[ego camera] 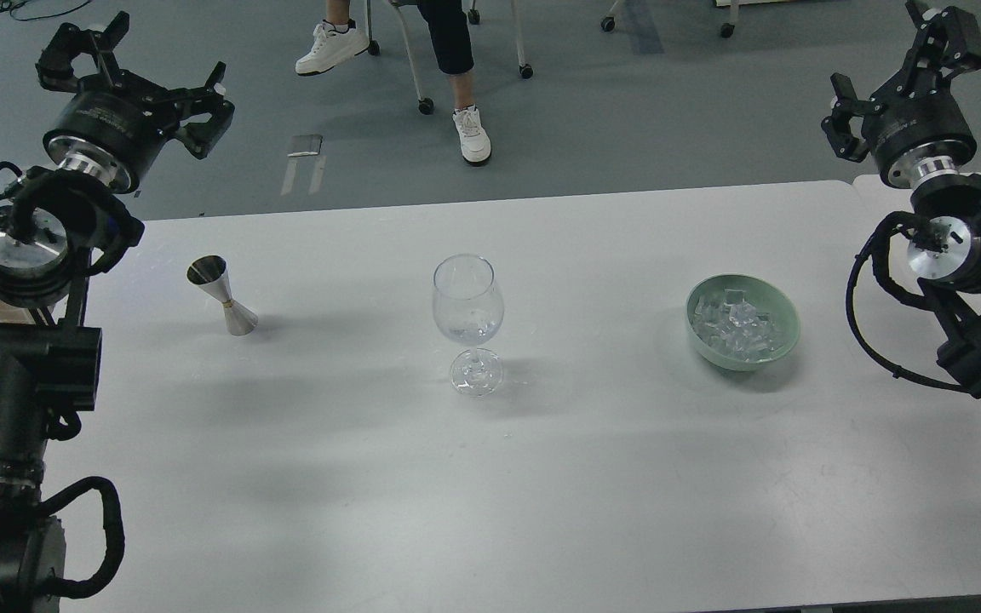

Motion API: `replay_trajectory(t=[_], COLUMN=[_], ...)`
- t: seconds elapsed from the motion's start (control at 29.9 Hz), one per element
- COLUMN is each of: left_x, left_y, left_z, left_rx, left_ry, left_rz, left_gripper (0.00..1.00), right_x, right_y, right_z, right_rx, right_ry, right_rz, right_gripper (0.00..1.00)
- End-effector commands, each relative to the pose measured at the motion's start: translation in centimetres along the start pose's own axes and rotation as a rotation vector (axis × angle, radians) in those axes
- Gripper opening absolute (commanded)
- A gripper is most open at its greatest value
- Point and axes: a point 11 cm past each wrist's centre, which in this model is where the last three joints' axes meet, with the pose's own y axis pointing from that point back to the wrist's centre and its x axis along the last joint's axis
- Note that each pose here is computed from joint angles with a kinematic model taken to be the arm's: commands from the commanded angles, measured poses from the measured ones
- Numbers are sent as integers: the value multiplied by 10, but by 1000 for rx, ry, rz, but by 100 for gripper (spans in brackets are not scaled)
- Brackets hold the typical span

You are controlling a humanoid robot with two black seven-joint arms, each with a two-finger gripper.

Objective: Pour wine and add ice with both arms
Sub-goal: 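Raise the left gripper away from the jigger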

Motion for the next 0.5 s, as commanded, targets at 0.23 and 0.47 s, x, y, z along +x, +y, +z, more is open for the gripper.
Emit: replay_trajectory(t=[0.23,0.47], left_x=[12,14], left_y=[-4,13], left_z=[-5,19], left_rx=[17,-32], left_ry=[-72,36], left_rz=[147,72], left_gripper=[98,95], right_x=[-5,-5], right_y=[-6,-12], right_z=[-23,-43], right_rx=[-96,-138], right_ry=[446,696], right_rz=[-167,-230], right_gripper=[100,100])
